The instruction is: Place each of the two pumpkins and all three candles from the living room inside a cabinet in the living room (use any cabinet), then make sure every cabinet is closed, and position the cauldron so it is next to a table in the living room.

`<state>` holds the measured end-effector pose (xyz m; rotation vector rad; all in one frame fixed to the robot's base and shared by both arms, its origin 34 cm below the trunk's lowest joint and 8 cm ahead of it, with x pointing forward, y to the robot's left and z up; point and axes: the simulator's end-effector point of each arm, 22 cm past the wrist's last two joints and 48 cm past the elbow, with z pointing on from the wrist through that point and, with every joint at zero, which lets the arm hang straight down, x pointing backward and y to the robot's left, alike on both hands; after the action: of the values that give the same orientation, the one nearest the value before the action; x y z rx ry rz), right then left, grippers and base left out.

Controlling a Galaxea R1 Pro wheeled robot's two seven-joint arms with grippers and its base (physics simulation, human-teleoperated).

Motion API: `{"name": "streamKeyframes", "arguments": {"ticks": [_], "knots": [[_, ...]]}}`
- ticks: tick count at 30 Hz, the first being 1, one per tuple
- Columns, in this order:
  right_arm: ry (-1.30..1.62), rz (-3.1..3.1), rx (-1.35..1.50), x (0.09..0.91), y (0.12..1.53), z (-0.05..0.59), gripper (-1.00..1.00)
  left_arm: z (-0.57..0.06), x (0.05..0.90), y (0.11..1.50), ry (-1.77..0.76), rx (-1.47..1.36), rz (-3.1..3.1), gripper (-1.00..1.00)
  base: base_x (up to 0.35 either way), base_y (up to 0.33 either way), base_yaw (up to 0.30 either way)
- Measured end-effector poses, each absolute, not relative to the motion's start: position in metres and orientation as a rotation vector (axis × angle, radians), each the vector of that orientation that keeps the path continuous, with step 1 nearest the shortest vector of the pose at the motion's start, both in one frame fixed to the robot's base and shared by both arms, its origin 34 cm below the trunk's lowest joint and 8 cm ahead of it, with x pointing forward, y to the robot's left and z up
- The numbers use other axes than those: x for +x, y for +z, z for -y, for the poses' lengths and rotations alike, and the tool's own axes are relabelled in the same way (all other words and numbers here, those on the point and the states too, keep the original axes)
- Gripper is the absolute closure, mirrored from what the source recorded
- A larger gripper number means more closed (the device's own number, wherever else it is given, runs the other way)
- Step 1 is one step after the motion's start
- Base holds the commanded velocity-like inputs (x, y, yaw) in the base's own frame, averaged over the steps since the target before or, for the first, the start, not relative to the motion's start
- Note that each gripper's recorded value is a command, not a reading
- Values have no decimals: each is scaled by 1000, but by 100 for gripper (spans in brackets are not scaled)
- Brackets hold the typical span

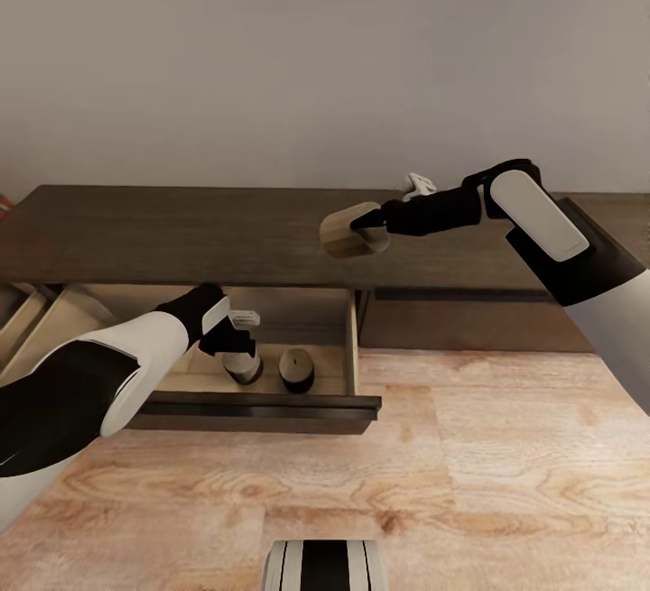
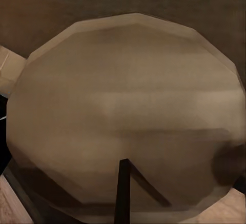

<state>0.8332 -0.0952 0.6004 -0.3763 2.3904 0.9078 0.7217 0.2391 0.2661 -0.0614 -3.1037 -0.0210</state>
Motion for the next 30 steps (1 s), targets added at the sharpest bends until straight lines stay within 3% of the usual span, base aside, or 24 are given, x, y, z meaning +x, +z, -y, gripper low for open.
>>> {"name": "streamKeyframes", "arguments": {"ticks": [30], "knots": [[883,-2345,-390,827,642,96,100,-229,731,304,-7,-78,3151,-100,-2,0,0]]}}
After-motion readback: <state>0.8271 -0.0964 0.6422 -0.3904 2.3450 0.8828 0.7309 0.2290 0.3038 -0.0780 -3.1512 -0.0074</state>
